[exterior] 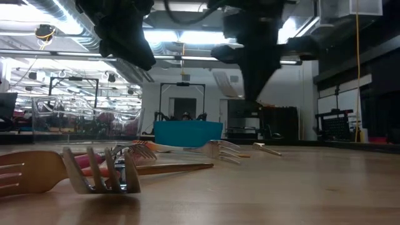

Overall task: Sort silverware by color (type)
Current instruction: Put the orange fork into the blue bin

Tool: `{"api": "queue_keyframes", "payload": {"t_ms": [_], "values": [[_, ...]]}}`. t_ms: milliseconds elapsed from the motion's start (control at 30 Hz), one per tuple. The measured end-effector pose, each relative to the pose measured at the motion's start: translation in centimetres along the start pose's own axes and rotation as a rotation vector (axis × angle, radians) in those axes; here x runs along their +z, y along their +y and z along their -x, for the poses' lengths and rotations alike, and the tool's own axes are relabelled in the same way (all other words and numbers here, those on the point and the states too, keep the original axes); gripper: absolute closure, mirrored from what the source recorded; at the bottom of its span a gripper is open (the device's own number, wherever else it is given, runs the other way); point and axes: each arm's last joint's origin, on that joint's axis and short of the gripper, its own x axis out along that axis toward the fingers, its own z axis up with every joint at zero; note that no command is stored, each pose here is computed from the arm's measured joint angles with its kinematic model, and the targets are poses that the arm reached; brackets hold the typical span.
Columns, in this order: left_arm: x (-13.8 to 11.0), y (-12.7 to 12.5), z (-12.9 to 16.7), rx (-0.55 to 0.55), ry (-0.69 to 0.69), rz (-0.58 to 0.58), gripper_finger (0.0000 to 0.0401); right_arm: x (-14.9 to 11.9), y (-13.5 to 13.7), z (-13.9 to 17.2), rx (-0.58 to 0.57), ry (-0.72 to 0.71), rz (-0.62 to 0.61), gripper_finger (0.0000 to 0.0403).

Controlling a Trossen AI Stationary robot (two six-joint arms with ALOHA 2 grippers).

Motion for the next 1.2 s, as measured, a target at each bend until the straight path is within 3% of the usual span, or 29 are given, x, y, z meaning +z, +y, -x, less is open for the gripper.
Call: {"api": "queue_keyframes", "payload": {"t_ms": [367,667,867,1200], "values": [[0.0,0.0,0.0,0.000,0.000,-0.029,0.0286,-6.6,-8.1,1.4,-0.146,-0.058,-0.279,0.0403],[0.0,0.0,0.0,0.014,-0.011,-0.029,0.0286,-11.2,-14.2,2.4,-0.336,-0.403,-0.584,0.0403],[0.0,0.1,0.0,0.017,-0.012,-0.030,0.0286,-13.4,-16.7,2.2,-0.381,-0.568,-0.635,0.0403],[0.1,0.2,0.0,0.051,-0.029,-0.033,0.0286,-14.2,-18.2,-2.6,-0.323,-0.539,-0.706,0.0403]]}}
